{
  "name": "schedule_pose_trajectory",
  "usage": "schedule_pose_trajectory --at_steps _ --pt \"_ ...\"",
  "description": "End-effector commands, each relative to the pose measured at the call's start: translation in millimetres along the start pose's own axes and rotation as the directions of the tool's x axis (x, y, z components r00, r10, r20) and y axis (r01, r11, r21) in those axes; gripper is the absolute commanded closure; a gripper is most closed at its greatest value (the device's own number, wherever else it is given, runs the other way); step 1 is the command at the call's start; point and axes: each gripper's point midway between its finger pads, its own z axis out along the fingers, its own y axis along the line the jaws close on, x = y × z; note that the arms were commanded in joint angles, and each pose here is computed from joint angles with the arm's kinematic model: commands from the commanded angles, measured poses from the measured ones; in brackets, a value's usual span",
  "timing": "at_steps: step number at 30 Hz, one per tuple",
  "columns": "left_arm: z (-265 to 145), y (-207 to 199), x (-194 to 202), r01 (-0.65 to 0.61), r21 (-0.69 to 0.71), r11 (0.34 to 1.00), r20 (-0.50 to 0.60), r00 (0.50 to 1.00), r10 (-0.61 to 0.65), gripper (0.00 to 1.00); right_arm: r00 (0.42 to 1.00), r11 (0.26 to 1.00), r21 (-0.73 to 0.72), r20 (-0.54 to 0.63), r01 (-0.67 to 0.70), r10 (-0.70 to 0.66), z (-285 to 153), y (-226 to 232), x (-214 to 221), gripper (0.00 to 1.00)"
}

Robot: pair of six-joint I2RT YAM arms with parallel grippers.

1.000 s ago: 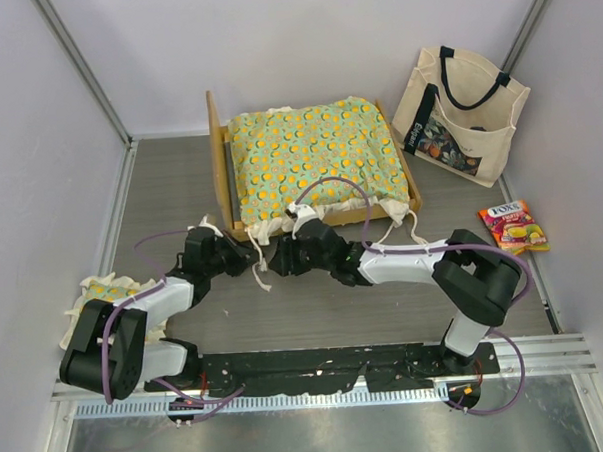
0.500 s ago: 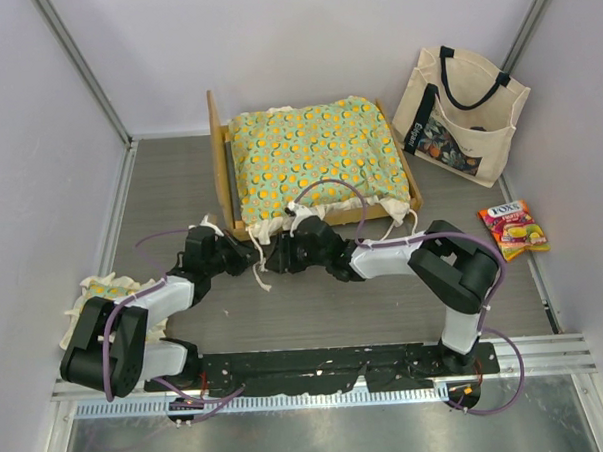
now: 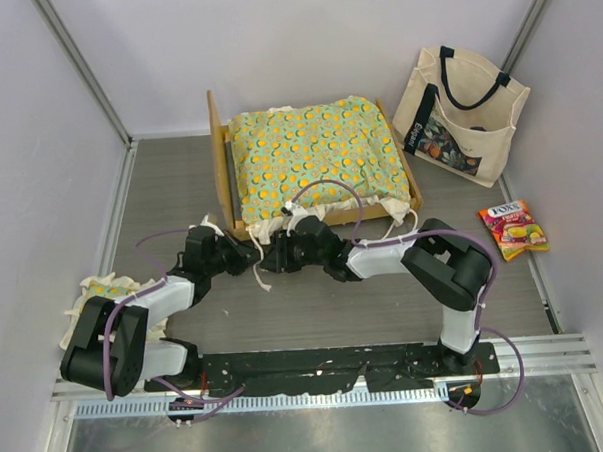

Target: Set up the pet bed

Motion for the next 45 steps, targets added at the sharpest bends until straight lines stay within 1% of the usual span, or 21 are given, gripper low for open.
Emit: schedule_pose_trajectory --at_steps 1,3,5,7,9,10,13,17,19,20,22,25,26,28,29,33,34,38,42,43,45 --pt "0 -38 -10 -0.063 0.127 0.99 0.022 0.998 0.061 1.0 0.999 0.998 -0.069 0.05 0.004 0.0 6 19 -19 0.62" --pt "0 -39 -11 -0.063 0.129 0.99 0.024 0.998 0.06 1.0 0.999 0.998 -0.069 0.048 0.005 -0.002 7 18 -18 0.64" --pt "0 -37 -11 -0.06 0.128 0.99 0.024 0.998 0.058 1.0 0.999 0.997 -0.076 0.05 0.008 -0.004 7 20 -19 0.69" --pt "0 -38 -10 -0.061 0.129 0.99 0.021 0.998 0.058 1.0 0.999 0.996 -0.083 0.054 0.013 -0.009 7 21 -20 0.78" --pt "0 -38 -10 -0.059 0.131 0.99 0.022 0.998 0.057 1.0 0.998 0.996 -0.084 0.057 0.011 -0.006 8 21 -20 0.84" --pt "0 -38 -10 -0.06 0.132 0.989 0.019 0.998 0.058 1.0 0.998 0.997 -0.082 0.057 0.011 -0.006 8 20 -19 0.9" --pt "0 -38 -9 -0.059 0.131 0.99 0.019 0.998 0.057 1.0 0.998 0.997 -0.075 0.059 0.017 -0.013 7 18 -19 0.99" --pt "0 -37 -9 -0.061 0.13 0.99 0.02 0.998 0.059 1.0 0.998 0.999 -0.022 0.064 0.023 -0.022 3 8 -19 0.99" --pt "0 -34 -8 -0.062 0.116 0.991 0.019 0.998 0.06 0.98 0.998 0.998 0.06 0.062 0.026 -0.03 0 -7 -17 0.99" --pt "-1 -34 -9 -0.067 0.114 0.991 0.02 0.998 0.065 0.89 0.997 0.996 0.08 0.07 0.027 -0.033 -3 -9 -19 0.99" --pt "-2 -29 -8 -0.081 0.089 0.993 0.017 0.997 0.08 0.77 0.997 0.987 0.156 0.06 0.039 -0.049 -6 -25 -16 0.99" --pt "-6 -21 -9 -0.113 0.045 0.993 0.032 0.993 0.112 0.7 0.997 0.98 0.193 0.051 0.045 -0.056 -11 -33 -12 0.99" --pt "-10 -21 -11 -0.125 0.039 0.991 0.045 0.991 0.124 0.65 0.997 0.979 0.197 0.046 0.046 -0.057 -12 -34 -10 0.99" --pt "-14 -14 -13 -0.163 -0.006 0.987 0.053 0.985 0.163 0.61 0.997 0.98 0.197 0.046 0.043 -0.054 -14 -35 -9 0.99" --pt "-16 -11 -13 -0.176 -0.021 0.984 0.056 0.983 0.177 0.56 0.996 0.974 0.222 0.065 0.042 -0.057 -14 -40 -12 0.99" --pt "-29 -5 -17 -0.241 -0.075 0.968 0.078 0.966 0.247 0.47 0.996 0.975 0.217 0.069 0.047 -0.063 -14 -38 -15 0.99" --pt "-32 2 -14 -0.259 -0.099 0.961 0.064 0.962 0.266 0.45 0.996 0.975 0.219 0.066 0.048 -0.064 -13 -38 -14 0.99" --pt "-40 20 -8 -0.295 -0.172 0.94 0.047 0.951 0.307 0.44 0.995 0.975 0.214 0.072 0.05 -0.066 -14 -35 -18 0.99" --pt "-42 37 -3 -0.35 -0.301 0.887 0.061 0.921 0.384 0.44 0.995 0.976 0.21 0.072 0.051 -0.068 -14 -33 -19 0.99" --pt "-38 35 9 -0.384 -0.302 0.873 0.03 0.911 0.411 0.44 0.995 0.977 0.208 0.074 0.052 -0.068 -14 -32 -20 0.99" --pt "-35 34 14 -0.404 -0.33 0.853 0.023 0.9 0.435 0.44 0.995 0.977 0.206 0.074 0.053 -0.07 -15 -31 -21 0.99"
